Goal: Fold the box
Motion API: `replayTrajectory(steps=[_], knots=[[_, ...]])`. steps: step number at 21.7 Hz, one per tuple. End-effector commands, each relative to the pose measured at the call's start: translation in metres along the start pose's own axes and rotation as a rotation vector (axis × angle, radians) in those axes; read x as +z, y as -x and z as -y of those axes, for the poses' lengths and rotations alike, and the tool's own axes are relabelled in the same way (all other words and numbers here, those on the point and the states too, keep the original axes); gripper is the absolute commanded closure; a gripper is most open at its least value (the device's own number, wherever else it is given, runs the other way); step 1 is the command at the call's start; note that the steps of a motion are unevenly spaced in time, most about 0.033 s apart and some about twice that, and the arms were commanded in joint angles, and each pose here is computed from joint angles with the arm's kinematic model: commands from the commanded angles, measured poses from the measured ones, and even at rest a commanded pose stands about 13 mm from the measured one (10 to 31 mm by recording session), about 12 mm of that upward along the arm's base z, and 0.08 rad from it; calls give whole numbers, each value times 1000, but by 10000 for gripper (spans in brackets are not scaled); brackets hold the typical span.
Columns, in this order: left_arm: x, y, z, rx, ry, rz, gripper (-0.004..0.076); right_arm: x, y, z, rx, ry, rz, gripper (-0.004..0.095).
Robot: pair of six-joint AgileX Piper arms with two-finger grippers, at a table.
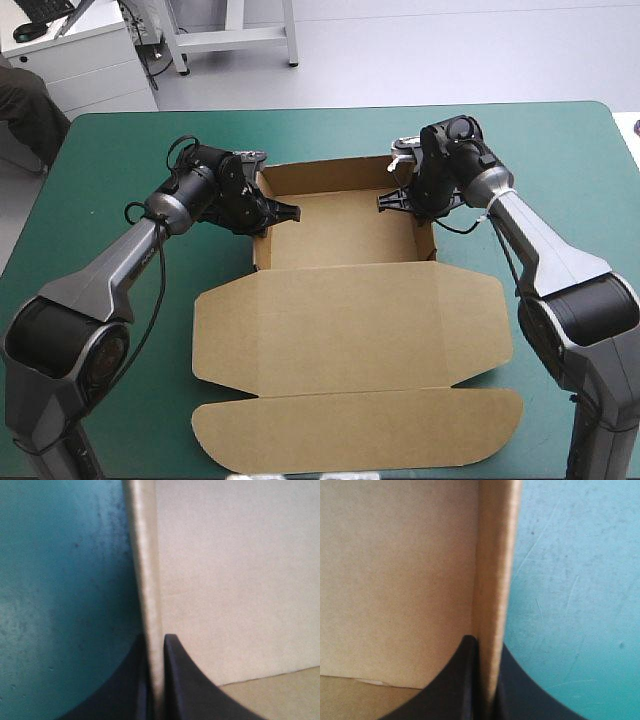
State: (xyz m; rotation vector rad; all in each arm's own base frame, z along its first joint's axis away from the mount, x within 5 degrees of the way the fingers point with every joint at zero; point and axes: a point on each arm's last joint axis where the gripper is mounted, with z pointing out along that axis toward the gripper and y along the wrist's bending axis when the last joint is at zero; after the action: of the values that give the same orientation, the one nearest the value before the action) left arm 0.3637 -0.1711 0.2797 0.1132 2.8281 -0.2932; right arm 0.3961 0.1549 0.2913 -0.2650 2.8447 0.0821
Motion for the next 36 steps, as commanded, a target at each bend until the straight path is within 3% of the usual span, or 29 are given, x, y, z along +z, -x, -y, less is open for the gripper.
replayTrajectory(steps=[1,5,8,10,12,13,16,19,26,28,29,30,32,36], knots=[[-21,2,4,52,0,61,734,-28,0,-1,11,68,51,909],[-21,1,5,63,-4,53,724,-28,0,-2,4,71,50,904],[-21,1,5,127,-9,50,592,-28,0,-5,-31,125,44,789],[-21,0,5,140,-9,43,498,-29,-1,-8,-37,181,39,674],[-20,0,5,138,-11,37,330,-28,0,-5,-30,185,37,438],[-20,0,6,135,-13,36,288,-28,0,-4,-31,179,38,350],[-21,-1,6,127,-12,34,241,-28,2,0,-31,174,52,94],[-30,7,4,143,14,81,241,-32,5,1,-34,169,75,60],[-103,35,6,157,41,253,245,-75,18,4,-46,140,217,62],[-140,37,10,186,25,314,383,-95,13,5,-45,148,261,62],[-166,35,12,247,17,389,598,-111,7,6,-47,150,289,62],[-180,32,12,267,12,426,720,-116,3,6,-47,151,296,62],[-216,17,10,290,-8,502,724,-127,-10,9,-48,145,301,64],[-297,-55,13,399,-237,628,729,-134,-51,14,-44,155,249,76]])
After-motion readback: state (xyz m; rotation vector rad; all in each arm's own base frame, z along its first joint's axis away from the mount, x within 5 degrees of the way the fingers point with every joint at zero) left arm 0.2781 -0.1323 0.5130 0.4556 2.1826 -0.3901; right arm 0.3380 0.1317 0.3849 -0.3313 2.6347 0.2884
